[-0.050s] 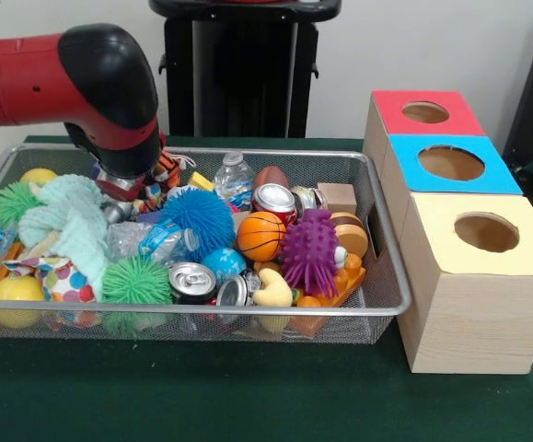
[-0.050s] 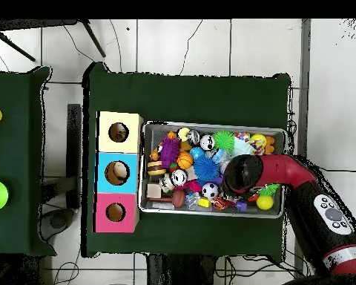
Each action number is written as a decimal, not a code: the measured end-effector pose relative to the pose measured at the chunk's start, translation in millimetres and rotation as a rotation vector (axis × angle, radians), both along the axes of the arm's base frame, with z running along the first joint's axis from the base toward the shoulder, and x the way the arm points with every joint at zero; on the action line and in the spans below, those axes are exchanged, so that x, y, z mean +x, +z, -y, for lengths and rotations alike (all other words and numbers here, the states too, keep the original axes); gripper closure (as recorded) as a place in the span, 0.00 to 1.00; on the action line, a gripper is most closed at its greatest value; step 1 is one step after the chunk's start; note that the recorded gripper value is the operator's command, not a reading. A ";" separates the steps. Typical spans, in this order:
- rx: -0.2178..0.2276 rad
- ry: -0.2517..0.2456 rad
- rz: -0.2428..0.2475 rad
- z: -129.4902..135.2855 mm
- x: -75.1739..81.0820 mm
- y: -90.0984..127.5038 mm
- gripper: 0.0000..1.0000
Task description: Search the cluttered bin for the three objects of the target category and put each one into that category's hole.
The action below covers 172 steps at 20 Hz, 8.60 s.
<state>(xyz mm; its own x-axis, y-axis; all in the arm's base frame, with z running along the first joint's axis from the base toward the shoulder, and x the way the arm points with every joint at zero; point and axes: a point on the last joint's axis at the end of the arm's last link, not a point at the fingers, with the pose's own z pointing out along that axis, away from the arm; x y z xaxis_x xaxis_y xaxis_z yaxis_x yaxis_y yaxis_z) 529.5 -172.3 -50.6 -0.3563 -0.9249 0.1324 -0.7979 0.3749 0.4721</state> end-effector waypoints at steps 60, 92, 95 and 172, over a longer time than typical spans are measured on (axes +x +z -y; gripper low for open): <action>0.237 -0.023 0.520 -109.4 117.2 179.9 1.00; 0.406 0.085 0.672 -350.0 145.6 200.6 1.00; 0.399 0.063 0.677 -340.8 153.5 197.1 1.00; 0.064 0.127 0.678 -356.8 153.9 133.2 1.00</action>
